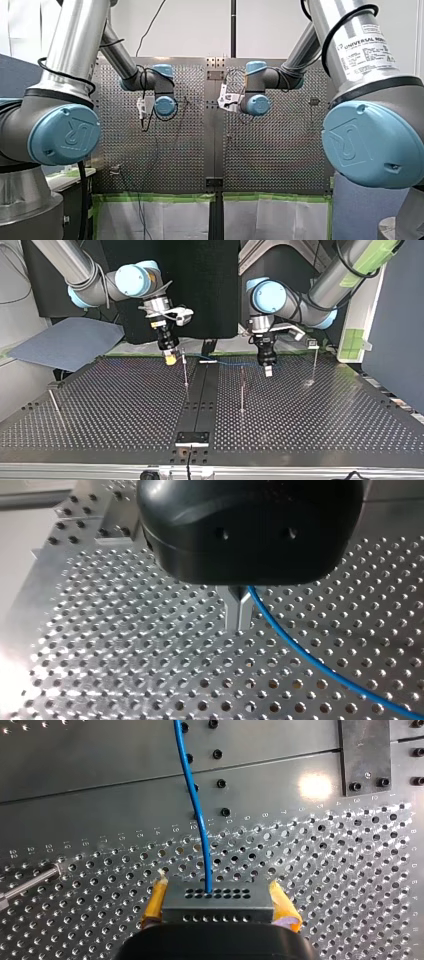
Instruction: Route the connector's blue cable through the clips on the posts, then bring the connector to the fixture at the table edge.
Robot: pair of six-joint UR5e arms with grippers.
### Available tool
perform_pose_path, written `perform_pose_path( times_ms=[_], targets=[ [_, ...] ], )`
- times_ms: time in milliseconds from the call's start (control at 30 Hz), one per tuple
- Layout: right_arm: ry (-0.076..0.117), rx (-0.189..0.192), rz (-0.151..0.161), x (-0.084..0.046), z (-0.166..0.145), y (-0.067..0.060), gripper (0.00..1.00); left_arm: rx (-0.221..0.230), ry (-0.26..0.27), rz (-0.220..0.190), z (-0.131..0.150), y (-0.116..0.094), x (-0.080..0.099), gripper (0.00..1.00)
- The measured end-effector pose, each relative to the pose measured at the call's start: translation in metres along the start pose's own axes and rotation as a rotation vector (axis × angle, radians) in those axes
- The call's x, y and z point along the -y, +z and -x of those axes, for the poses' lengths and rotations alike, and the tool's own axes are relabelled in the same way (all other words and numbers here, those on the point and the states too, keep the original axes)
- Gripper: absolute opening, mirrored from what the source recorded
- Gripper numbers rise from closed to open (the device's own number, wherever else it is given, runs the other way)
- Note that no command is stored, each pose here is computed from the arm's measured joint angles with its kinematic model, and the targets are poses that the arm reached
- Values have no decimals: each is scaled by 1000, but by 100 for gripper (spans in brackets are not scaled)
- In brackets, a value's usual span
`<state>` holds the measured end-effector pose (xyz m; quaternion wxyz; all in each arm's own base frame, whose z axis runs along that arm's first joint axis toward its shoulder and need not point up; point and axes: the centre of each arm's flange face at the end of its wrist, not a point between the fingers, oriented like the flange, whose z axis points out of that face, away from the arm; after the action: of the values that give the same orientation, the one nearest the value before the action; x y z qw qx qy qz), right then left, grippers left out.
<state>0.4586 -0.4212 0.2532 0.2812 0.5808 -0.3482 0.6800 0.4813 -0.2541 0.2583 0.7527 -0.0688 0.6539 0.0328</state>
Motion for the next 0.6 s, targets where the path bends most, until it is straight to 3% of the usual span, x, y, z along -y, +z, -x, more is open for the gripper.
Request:
perform_pose_path(
  times_ms=[600],
  targets=[
    [-1, -21, 0, -2, -8, 9, 0, 27, -5, 0, 11, 30, -5, 0]
  ],
)
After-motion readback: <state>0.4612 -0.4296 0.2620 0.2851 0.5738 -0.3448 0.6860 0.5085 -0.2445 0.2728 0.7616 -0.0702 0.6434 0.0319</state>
